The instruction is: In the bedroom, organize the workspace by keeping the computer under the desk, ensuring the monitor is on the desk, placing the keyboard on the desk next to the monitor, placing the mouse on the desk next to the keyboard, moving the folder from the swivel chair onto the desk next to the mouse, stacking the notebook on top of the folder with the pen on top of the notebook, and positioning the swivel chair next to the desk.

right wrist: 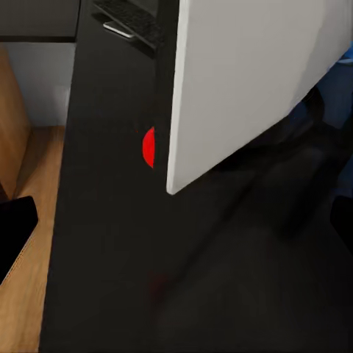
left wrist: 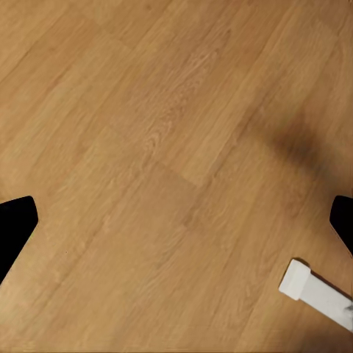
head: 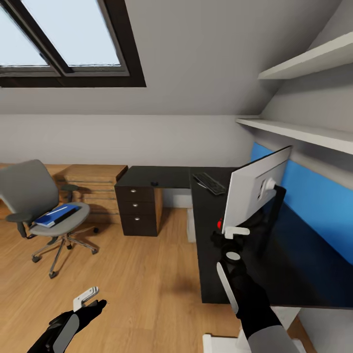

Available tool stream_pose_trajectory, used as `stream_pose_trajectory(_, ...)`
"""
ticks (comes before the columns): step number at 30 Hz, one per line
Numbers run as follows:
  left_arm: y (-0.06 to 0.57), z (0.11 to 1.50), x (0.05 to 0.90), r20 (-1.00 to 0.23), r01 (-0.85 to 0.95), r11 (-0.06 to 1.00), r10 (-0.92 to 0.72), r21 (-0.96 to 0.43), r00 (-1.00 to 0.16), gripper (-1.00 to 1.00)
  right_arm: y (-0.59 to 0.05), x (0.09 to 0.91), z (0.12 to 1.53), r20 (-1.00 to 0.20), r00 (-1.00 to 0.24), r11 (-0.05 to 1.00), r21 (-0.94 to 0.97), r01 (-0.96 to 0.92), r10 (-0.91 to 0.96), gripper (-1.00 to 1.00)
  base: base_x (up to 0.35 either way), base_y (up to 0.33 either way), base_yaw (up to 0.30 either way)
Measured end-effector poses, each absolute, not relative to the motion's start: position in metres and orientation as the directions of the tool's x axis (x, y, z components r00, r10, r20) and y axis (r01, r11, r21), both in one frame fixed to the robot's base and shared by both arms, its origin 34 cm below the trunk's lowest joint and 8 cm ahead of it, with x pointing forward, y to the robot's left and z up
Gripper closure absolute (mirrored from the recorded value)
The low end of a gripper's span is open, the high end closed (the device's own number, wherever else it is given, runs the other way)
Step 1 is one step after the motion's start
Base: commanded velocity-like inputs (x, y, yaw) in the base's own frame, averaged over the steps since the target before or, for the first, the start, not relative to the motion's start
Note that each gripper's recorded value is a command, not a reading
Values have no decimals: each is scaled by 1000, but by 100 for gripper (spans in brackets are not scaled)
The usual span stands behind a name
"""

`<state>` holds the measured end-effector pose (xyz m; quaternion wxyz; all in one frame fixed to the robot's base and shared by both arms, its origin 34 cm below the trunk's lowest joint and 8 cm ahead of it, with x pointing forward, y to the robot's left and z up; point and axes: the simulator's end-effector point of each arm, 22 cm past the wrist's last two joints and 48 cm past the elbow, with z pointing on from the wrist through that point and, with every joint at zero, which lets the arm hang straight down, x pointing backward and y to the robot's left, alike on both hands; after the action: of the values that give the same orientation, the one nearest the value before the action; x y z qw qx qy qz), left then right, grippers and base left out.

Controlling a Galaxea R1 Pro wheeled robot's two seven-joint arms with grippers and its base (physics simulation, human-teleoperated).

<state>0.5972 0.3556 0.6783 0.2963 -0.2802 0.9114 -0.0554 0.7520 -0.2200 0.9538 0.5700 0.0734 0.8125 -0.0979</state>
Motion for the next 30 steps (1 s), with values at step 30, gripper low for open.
stream_pose_trajectory(30, 345, 673, 594, -493, -477, 835, -547, -273, -676, -100, -265, 744, 1019, -996, -41, 893, -88, 441, -77, -100, 117, 12, 0)
